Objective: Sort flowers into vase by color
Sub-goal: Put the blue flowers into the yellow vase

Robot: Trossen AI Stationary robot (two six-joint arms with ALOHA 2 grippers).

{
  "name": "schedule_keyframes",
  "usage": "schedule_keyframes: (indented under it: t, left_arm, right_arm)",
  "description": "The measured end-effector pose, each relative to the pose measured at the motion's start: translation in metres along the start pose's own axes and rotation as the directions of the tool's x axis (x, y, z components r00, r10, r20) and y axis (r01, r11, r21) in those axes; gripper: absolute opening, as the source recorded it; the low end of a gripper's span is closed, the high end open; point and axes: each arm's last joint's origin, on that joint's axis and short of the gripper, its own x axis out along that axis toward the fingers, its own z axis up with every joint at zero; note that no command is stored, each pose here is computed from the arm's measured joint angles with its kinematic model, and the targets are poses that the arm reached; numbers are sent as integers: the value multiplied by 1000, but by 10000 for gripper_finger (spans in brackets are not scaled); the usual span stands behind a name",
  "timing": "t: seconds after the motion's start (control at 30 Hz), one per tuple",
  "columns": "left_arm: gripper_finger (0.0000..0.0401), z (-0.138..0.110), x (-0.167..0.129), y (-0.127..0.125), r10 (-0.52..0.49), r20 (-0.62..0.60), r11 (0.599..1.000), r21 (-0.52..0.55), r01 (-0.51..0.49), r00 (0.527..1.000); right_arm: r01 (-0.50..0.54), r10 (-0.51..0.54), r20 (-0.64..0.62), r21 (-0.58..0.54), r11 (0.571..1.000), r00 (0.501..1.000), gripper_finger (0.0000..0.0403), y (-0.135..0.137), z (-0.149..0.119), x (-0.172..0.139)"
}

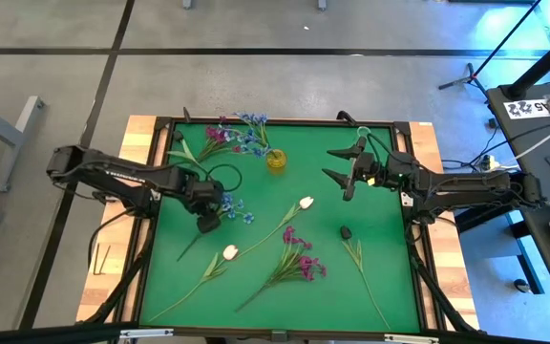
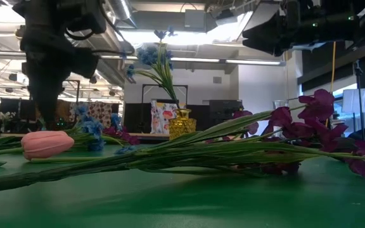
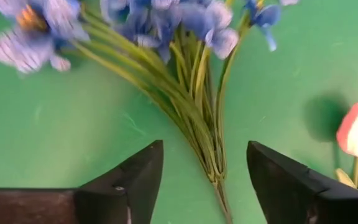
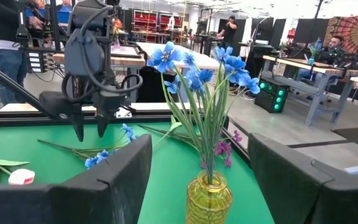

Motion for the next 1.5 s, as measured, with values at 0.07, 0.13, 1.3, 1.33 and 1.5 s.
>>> schedule_keyframes:
  t: [0.07, 0.13, 1.3, 1.33, 1.5]
  left_arm:
    - [236, 0, 5, -2, 19, -20, 999, -39, -20, 1000]
    - [239, 0, 10, -3, 36, -40, 997, -72, -39, 999]
    - [221, 9, 49, -12, 166, -53, 983, -66, -169, 985]
    - [214, 9, 49, -12, 166, -54, 983, -66, -170, 985]
    - [172, 9, 48, -12, 166, -53, 983, -65, -169, 985]
  right_arm:
    - [0, 0, -3, 0, 1000, 1000, 264, 0, 0, 0]
    - [-1, 1, -6, 0, 1000, 1000, 264, 0, -1, 0]
    - [-2, 2, -21, 7, 1000, 1000, 264, 0, -2, 0]
    - [-2, 2, -20, 7, 1000, 1000, 264, 0, -2, 0]
    - [-2, 2, -19, 7, 1000, 1000, 264, 0, -2, 0]
